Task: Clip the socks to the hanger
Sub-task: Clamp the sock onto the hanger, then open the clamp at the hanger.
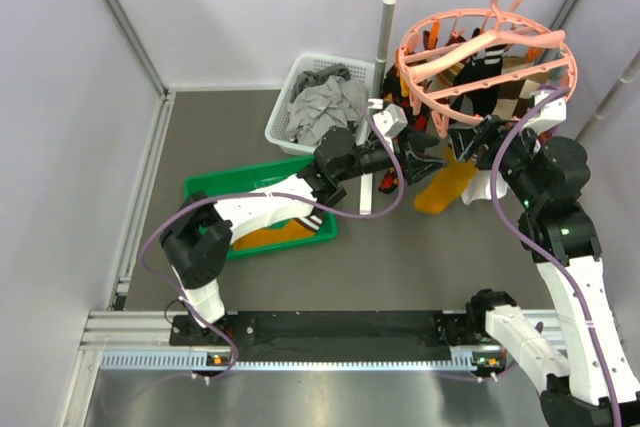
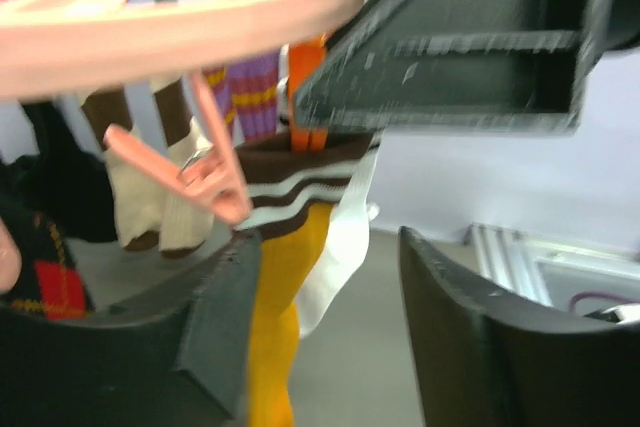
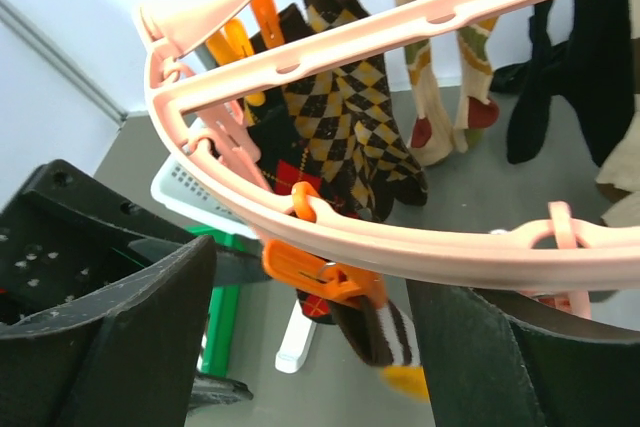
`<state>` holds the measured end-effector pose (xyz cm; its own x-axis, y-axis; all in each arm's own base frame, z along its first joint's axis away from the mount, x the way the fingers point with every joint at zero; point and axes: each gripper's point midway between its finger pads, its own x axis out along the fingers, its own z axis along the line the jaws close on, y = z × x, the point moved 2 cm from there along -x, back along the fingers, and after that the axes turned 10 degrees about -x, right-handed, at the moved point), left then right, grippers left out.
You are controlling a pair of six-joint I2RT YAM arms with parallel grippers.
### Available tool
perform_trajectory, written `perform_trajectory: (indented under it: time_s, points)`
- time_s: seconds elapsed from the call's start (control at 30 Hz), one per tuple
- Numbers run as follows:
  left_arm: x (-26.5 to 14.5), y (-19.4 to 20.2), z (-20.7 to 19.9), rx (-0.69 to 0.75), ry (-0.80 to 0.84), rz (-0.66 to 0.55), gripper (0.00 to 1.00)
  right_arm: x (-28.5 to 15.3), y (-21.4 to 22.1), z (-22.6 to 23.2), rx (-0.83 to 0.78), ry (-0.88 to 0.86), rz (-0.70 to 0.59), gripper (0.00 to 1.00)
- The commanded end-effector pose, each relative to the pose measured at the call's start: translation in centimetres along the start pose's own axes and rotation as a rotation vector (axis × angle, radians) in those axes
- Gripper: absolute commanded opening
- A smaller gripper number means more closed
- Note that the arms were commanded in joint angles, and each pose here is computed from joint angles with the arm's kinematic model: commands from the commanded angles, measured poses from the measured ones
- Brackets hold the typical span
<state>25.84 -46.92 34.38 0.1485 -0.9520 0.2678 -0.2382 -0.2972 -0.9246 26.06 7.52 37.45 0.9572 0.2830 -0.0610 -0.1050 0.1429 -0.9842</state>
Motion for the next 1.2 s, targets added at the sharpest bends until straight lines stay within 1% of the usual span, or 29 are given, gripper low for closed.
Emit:
perform_trajectory:
  time_s: [0.0, 0.1, 0.2, 0.33, 0.5, 0.73, 0.97, 1.1, 1.17]
  points:
    - [-1.0, -2.8, 0.1, 0.102, -0.031, -0.067, 0.69, -0.7, -1.2, -0.6, -0.033, 0.048, -0.052, 0.75]
    - [-1.2, -2.9, 1.0, 0.116, -0.060, -0.074, 0.75, -0.8, -1.1, -0.9, -0.042, 0.066, -0.050, 0.76]
    - [-1.2, -3.3, 2.1, 0.121, -0.089, -0.092, 0.79, -0.9, -1.1, -1.2, -0.052, 0.080, -0.050, 0.77]
    - [-0.7, -3.7, 2.5, 0.127, -0.083, -0.106, 0.82, -1.2, -1.2, -1.4, -0.061, 0.096, -0.053, 0.79]
    - [0.6, -3.9, 2.4, 0.112, -0.030, -0.106, 0.83, -1.5, -1.4, -1.5, -0.077, 0.105, -0.058, 0.80]
    - [1.8, -3.9, 1.8, 0.056, 0.042, -0.116, 0.83, -1.9, -2.0, -1.5, -0.091, 0.105, -0.071, 0.81]
    - [2.1, -3.8, 1.6, 0.031, 0.061, -0.119, 0.80, -2.3, -2.2, -0.9, -0.102, 0.074, -0.078, 0.81]
    - [2.2, -3.7, 1.5, 0.023, 0.068, -0.122, 0.74, -2.8, -2.5, -0.2, -0.110, 0.030, -0.085, 0.81]
    - [2.2, -3.8, 1.4, 0.022, 0.069, -0.123, 0.68, -3.1, -2.9, 0.4, -0.112, 0.000, -0.088, 0.81]
